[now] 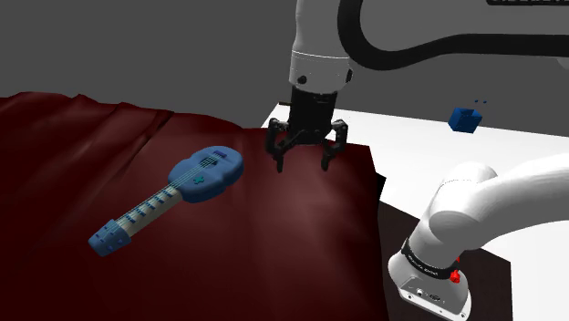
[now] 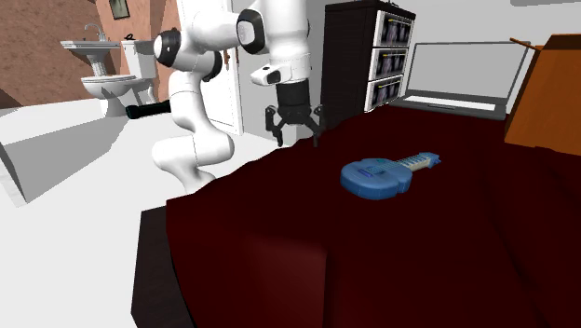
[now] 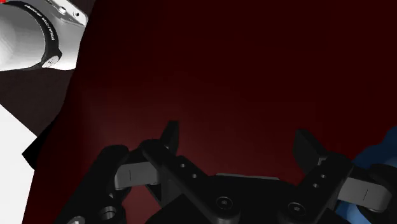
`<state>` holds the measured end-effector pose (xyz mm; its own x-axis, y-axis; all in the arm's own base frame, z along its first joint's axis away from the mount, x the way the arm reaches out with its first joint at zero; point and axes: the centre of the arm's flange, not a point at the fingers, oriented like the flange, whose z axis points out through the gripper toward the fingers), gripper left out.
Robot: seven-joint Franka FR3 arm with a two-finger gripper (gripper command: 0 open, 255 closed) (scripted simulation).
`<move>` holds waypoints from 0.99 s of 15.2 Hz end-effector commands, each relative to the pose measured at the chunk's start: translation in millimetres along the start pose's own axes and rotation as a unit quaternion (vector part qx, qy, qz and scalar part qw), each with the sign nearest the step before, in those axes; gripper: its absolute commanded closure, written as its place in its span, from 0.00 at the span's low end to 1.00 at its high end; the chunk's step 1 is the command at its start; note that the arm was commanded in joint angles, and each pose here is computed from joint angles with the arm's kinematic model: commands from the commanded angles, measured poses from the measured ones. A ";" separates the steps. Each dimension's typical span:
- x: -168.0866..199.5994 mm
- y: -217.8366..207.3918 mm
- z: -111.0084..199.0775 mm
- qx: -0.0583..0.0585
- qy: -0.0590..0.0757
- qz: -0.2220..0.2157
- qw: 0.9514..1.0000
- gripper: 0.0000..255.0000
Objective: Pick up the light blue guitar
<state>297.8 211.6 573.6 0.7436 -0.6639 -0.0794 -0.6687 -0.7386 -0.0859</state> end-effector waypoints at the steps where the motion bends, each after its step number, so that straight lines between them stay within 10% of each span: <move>1: -7.9 -21.6 1.2 0.007 0.003 0.042 0.999 0.00; 8: -31.6 -106.1 6.1 0.028 0.015 0.171 0.985 0.00; 15: -32.5 -194.0 7.7 0.048 0.027 0.298 0.953 0.00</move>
<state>395.5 369.7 585.2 0.2757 -0.9574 -0.0859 -0.9561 -0.2640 -0.1271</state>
